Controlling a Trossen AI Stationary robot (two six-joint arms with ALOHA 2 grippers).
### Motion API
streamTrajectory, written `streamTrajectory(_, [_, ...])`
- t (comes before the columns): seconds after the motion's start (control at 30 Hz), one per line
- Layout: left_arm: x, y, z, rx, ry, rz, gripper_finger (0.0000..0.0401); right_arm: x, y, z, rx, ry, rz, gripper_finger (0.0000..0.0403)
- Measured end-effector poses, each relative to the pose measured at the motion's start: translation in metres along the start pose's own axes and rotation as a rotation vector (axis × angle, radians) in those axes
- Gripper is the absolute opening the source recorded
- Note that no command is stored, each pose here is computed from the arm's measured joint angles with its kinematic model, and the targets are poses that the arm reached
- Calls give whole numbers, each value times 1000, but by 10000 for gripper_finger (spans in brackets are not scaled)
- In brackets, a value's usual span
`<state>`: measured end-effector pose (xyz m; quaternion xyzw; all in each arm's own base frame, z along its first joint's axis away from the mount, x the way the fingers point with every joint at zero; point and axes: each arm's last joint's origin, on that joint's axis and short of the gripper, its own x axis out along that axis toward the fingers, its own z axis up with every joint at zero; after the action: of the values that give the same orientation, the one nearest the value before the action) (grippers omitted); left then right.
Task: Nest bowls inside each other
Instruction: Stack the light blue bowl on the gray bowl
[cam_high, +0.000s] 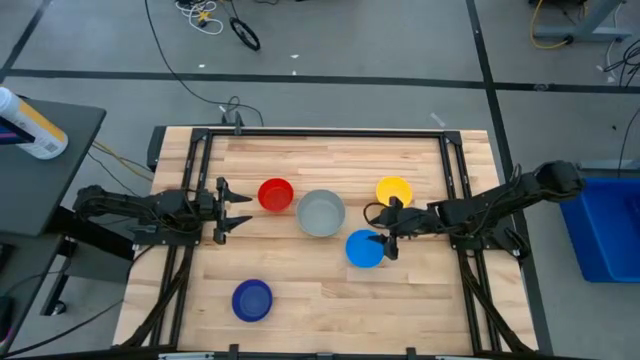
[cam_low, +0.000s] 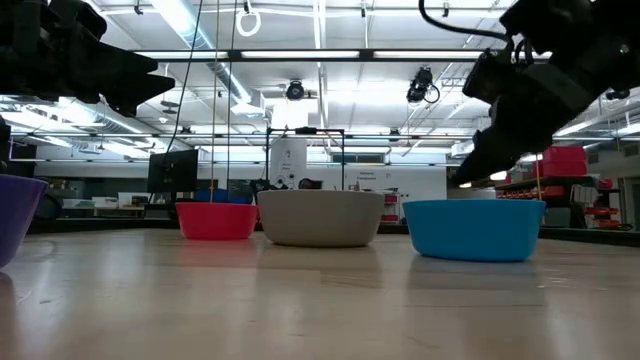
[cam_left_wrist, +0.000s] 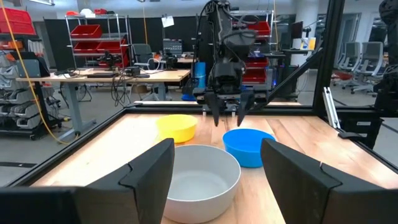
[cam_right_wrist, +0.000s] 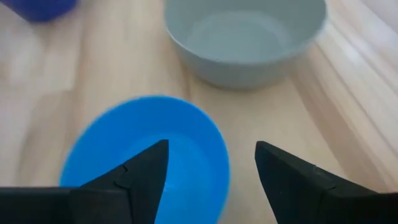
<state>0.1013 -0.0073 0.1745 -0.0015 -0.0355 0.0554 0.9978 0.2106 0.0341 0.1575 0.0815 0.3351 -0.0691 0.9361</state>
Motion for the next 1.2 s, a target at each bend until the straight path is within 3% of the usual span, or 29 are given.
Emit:
streamTrajectory(0.43, [0, 0, 0, 5, 0, -3, 247, 1, -4, -1, 31, 15, -24, 243])
streamTrajectory(1.2, [0, 0, 0, 4, 0, -4, 247, 11, -6, -26, 110, -21, -14, 240])
